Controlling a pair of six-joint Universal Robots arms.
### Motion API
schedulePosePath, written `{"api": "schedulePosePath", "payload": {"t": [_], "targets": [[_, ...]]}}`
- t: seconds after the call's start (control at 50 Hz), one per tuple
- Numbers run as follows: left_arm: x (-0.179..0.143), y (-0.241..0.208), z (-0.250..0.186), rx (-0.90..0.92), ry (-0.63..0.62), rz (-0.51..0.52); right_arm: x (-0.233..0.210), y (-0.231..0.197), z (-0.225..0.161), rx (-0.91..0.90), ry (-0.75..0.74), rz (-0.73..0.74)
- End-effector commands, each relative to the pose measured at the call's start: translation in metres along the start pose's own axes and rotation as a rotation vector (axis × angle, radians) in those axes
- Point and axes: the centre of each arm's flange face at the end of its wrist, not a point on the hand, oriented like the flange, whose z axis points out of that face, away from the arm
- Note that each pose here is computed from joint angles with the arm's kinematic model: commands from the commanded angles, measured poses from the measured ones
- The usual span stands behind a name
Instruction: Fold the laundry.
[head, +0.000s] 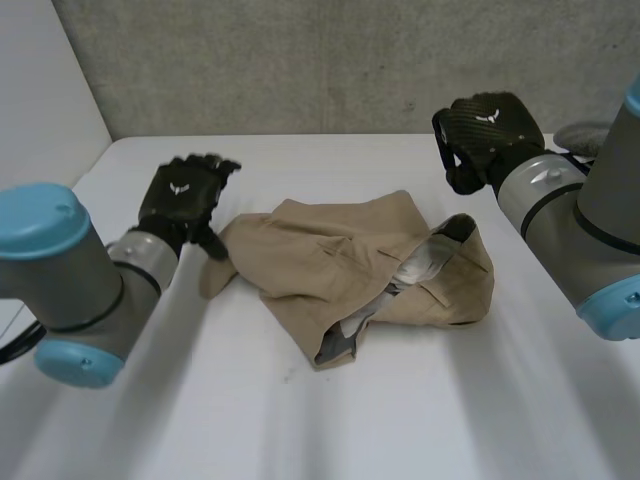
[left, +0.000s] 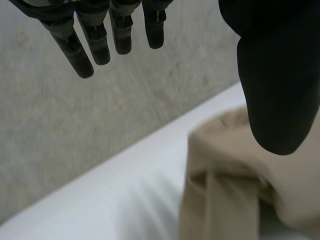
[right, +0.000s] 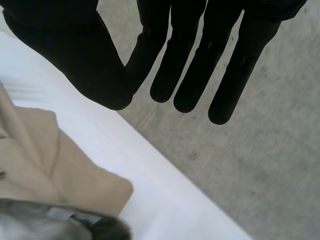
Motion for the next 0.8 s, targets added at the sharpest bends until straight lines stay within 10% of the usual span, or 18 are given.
{"api": "schedulePosePath", "payload": {"t": [0.02, 0.52, 0.8], "targets": [[-0.013, -0.04, 0.015, 0.073, 0.107, -0.014, -0.021, 0.021, -0.009, -0.104, -0.061, 0.064], [-0.001, 0.043, 0.081, -0.321, 0.343, 0.285, -0.122, 0.1, -0.002, -0.103, -0.144, -0.172], [-0.029, -0.093, 0.047, -0.095, 0.05, 0.231, -0.057, 0.018, -0.002, 0.147, -0.024, -0.035]]}}
